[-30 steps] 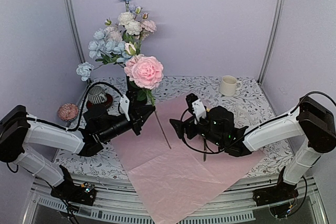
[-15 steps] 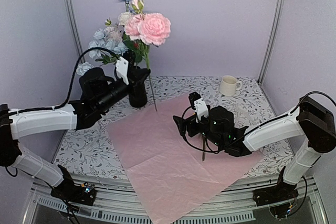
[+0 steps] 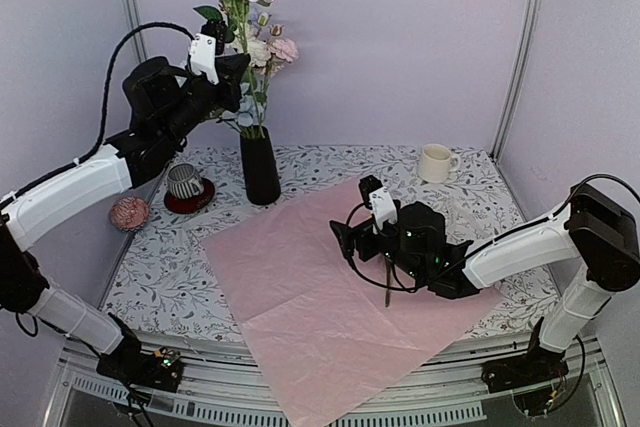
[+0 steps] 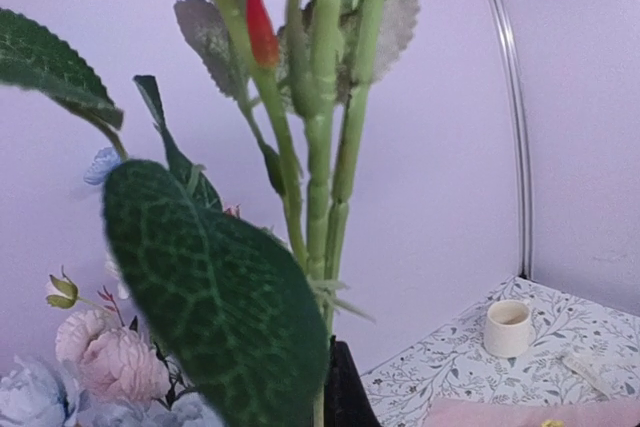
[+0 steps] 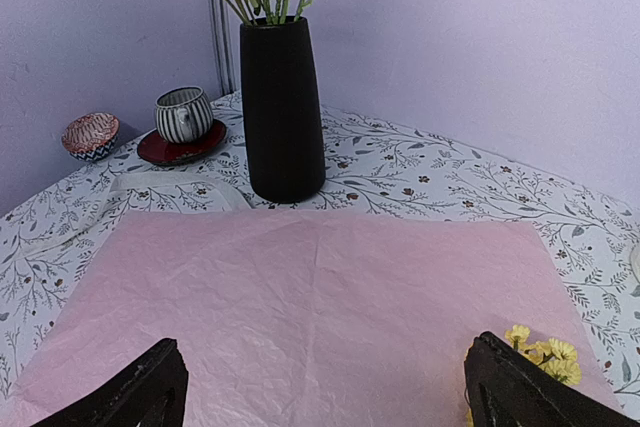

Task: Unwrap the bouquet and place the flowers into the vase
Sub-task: Place the fake flower in the vase.

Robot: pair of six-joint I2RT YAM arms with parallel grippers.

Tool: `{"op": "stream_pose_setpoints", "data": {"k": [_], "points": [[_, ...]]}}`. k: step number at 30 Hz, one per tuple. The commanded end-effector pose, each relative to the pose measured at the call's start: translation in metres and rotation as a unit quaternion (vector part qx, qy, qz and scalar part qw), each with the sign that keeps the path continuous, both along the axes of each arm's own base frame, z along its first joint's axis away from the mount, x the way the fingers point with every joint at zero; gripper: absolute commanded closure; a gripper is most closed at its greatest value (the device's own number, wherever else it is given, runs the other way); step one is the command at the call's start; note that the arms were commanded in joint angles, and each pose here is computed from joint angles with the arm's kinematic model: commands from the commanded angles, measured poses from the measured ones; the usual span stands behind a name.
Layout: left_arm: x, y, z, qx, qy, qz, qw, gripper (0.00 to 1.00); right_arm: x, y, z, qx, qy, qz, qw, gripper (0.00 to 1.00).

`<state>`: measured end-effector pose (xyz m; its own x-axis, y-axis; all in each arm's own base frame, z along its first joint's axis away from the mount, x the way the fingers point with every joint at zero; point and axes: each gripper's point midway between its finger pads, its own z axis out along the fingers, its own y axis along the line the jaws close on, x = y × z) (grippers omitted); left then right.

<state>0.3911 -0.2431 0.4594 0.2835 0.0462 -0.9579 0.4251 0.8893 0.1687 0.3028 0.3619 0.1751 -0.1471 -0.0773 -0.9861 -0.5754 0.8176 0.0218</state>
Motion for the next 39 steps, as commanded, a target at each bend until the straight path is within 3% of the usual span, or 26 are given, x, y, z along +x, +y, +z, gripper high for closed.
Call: {"op": "stream_pose_setpoints", "data": {"k": [1,12,20,39], "points": [[0.015,0.012,0.007,0.012,-0.009,0.020,1.000,1.00,0.001,-0.004,0.000,-0.006,-0.003,-0.005,1.000,0.01],[0.049,0.004,0.008,0.028,-0.015,0.017,0.999,1.00,0.001,-0.004,-0.002,-0.010,-0.003,-0.005,1.000,0.01],[0.070,0.001,-0.022,0.073,0.008,0.046,0.996,1.00,0.001,-0.004,-0.001,-0.010,-0.005,-0.004,1.000,0.01],[0.112,-0.010,-0.120,0.117,0.165,0.065,0.977,1.00,0.001,-0.001,-0.003,-0.013,-0.002,0.001,1.000,0.01]]}}
